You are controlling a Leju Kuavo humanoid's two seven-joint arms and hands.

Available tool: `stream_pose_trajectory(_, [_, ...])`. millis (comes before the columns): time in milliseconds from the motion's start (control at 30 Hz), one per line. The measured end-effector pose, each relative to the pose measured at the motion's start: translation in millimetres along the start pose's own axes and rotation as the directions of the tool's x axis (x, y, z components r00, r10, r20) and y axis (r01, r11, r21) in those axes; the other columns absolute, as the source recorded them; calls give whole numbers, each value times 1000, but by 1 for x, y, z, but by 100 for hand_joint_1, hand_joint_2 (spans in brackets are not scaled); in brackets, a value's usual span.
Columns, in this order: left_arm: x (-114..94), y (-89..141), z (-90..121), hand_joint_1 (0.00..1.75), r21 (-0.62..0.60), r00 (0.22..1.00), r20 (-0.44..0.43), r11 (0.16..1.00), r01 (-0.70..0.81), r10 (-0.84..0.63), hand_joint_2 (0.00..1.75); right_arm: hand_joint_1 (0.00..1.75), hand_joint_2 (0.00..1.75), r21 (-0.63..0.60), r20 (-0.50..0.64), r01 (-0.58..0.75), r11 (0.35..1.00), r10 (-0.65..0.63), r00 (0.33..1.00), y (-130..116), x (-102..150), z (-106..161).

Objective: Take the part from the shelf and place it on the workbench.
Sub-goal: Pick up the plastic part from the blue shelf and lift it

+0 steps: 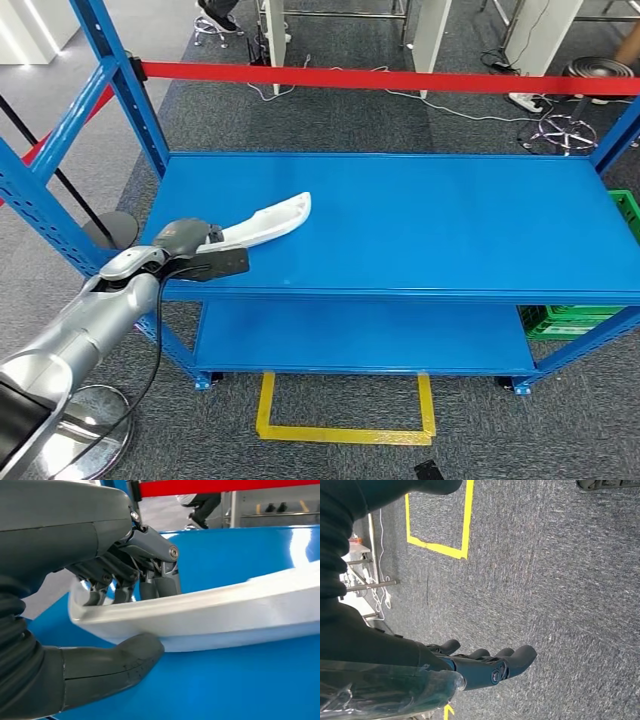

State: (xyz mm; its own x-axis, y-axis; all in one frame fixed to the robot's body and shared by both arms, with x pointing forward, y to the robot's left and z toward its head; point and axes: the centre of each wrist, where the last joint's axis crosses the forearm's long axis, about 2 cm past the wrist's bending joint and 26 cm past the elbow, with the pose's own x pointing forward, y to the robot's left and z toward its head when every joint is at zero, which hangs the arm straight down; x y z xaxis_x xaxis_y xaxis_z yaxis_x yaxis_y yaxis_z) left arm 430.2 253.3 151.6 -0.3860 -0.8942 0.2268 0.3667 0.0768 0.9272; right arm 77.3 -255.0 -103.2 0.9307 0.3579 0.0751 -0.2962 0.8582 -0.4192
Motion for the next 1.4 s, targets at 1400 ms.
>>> stream_pose_trajectory(1400, [-6, -10, 8, 175, 71, 997, 5, 994, -82, 82, 175, 0, 175, -6, -2, 1, 1000, -1, 1000, -3, -2, -2])
